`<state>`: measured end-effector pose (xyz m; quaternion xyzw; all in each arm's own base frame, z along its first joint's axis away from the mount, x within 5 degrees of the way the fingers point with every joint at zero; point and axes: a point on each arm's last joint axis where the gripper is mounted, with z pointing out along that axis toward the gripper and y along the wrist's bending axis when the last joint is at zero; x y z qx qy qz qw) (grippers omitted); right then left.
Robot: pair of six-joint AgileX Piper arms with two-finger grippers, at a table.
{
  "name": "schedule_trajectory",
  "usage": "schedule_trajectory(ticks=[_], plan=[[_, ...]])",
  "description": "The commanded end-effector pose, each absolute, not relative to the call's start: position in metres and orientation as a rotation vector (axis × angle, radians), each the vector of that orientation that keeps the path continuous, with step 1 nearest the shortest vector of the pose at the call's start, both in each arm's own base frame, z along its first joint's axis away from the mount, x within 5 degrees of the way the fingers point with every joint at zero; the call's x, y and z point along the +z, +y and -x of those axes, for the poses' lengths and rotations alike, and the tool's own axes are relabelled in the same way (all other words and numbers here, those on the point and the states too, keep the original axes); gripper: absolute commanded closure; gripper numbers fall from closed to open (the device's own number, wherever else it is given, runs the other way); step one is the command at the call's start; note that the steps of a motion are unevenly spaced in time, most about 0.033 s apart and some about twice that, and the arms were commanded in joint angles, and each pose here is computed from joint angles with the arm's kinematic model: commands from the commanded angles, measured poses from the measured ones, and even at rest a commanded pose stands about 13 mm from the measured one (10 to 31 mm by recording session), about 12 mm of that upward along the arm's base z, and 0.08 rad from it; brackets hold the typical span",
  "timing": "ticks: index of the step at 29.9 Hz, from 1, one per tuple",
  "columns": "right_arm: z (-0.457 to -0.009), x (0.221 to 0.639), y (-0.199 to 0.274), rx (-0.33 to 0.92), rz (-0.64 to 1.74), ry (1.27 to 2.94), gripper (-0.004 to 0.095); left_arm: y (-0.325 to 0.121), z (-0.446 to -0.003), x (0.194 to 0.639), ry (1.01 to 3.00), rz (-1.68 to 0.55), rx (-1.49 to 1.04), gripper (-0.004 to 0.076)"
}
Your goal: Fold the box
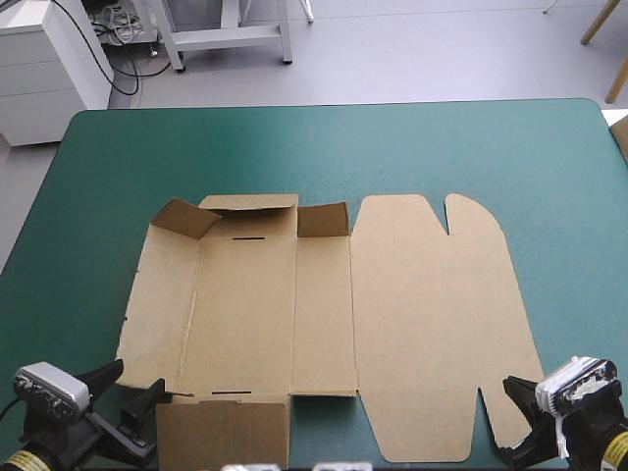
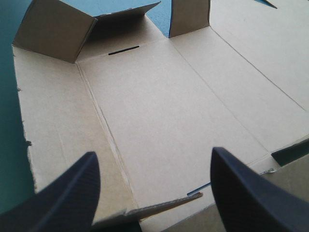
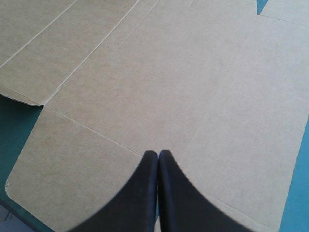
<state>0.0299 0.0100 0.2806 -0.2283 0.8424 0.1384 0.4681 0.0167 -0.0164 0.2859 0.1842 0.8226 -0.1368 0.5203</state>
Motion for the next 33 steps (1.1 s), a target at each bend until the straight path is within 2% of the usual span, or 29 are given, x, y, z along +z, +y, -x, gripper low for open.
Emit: schedule_trajectory(ticks=[1,11,15,33], plan=[[-0.032,0.294,0.012,0.355,0.541,1.984,0.0926,-0.019,-0.019,0.298,1.899,-0.410,-0.385,0.0249],[-0.035,0.304,0.015,0.396,0.527,1.859,0.0926,-0.022,-0.027,0.301,1.933,-0.421,-0.370,0.0253],[-0.036,0.303,0.015,0.384,0.532,1.866,0.0926,-0.025,-0.040,0.309,1.995,-0.420,-0.345,0.0253],[-0.035,0.301,0.015,0.362,0.557,1.876,0.0926,-0.067,-0.153,0.365,2.450,-0.529,-0.245,0.0253]])
